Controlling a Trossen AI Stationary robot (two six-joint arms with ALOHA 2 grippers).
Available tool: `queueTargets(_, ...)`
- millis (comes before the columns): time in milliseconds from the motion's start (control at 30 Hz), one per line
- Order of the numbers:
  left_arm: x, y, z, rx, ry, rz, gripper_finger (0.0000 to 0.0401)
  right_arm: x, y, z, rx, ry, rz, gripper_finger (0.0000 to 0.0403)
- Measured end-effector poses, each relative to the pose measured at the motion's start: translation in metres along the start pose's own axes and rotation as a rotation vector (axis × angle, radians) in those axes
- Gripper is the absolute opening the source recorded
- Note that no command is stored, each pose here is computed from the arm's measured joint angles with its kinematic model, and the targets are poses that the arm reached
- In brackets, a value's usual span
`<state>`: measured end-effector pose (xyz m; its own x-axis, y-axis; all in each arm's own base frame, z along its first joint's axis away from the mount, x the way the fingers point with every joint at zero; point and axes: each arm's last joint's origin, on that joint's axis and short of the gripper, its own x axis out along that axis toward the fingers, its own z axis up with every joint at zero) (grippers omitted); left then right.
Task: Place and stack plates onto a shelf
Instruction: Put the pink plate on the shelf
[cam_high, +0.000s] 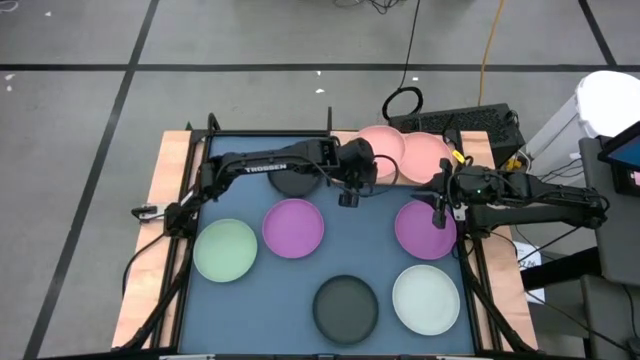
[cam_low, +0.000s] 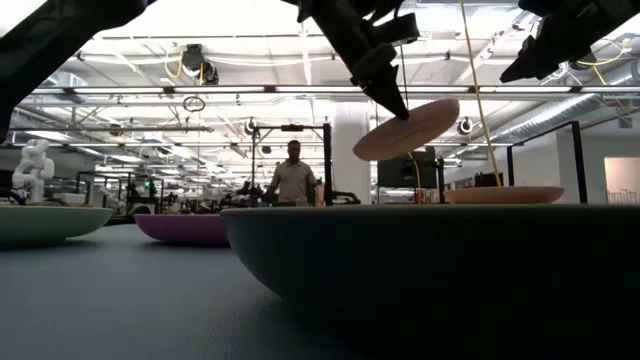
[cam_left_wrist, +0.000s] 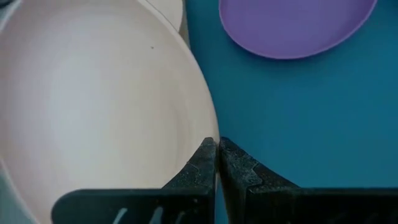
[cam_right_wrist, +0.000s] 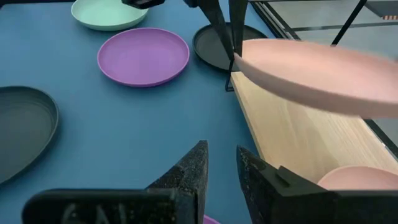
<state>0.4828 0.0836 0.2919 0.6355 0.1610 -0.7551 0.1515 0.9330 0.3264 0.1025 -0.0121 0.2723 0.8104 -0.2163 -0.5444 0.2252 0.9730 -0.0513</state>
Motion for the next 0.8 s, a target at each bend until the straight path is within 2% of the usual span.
queueTargets(267, 0.001, 0.007, -0.007, -0.066, 0.03, 0.0, 0.0007, 0.0, 0.0, 0.0, 0.0, 0.0, 0.0, 0.007)
queueTargets(467, 0.022, 0.004, -0.027, -0.094, 0.093, -0.018, 0.0007, 0.0, 0.0, 0.0, 0.0, 0.0, 0.0, 0.007)
queueTargets(800, 0.042, -0.004, -0.041, -0.084, 0.1, 0.002, 0.0007, 0.0, 0.0, 0.0, 0.0, 0.0, 0.0, 0.007)
